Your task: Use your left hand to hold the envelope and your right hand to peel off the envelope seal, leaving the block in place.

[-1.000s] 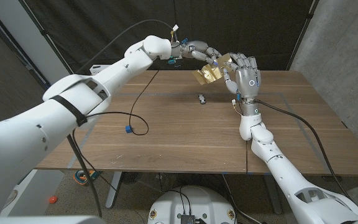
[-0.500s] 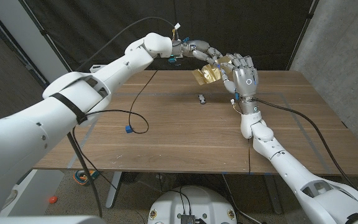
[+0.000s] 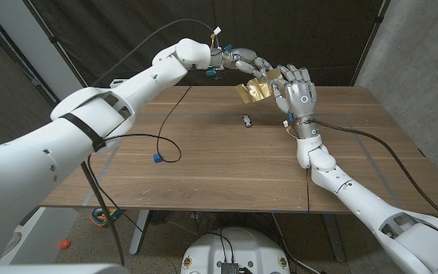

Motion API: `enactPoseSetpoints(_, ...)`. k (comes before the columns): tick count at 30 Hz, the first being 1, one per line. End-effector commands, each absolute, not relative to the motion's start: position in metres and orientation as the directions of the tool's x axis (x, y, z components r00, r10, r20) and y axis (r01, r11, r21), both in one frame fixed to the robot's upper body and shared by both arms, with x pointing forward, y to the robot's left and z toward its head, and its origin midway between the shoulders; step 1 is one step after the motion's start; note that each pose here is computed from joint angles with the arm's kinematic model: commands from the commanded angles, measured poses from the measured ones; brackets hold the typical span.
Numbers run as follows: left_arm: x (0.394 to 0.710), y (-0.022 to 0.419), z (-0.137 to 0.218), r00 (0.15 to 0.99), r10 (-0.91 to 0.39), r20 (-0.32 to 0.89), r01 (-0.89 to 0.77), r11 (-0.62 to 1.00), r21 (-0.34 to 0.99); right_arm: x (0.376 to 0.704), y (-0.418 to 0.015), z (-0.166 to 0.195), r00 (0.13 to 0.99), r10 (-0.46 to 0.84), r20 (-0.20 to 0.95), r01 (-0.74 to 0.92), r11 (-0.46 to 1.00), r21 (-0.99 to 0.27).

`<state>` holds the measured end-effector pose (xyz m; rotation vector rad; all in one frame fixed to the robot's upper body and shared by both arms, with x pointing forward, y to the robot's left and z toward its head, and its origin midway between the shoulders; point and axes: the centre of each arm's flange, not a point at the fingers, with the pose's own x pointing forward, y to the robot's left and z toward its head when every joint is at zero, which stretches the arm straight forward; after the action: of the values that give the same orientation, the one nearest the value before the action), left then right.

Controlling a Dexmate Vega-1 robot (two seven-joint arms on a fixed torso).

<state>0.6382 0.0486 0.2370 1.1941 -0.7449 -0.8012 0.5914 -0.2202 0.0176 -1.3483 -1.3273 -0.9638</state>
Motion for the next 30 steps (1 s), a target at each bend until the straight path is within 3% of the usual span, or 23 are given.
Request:
enactPoseSetpoints(1, 0.641, 0.054, 0.24, 0.536, -0.835, 0.121, 0.125, 0.22, 0.967, 0.589, -0.225, 0.011, 0.09, 0.201, 0.975, 0.99, 0.09, -0.11)
enactPoseSetpoints(30, 0.646, 0.079, 0.231, 0.556, -0.787, 0.266, 0.131, 0.399, 0.908, 0.59, -0.246, -0.004, 0.089, 0.02, 0.996, 0.988, 0.129, -0.091)
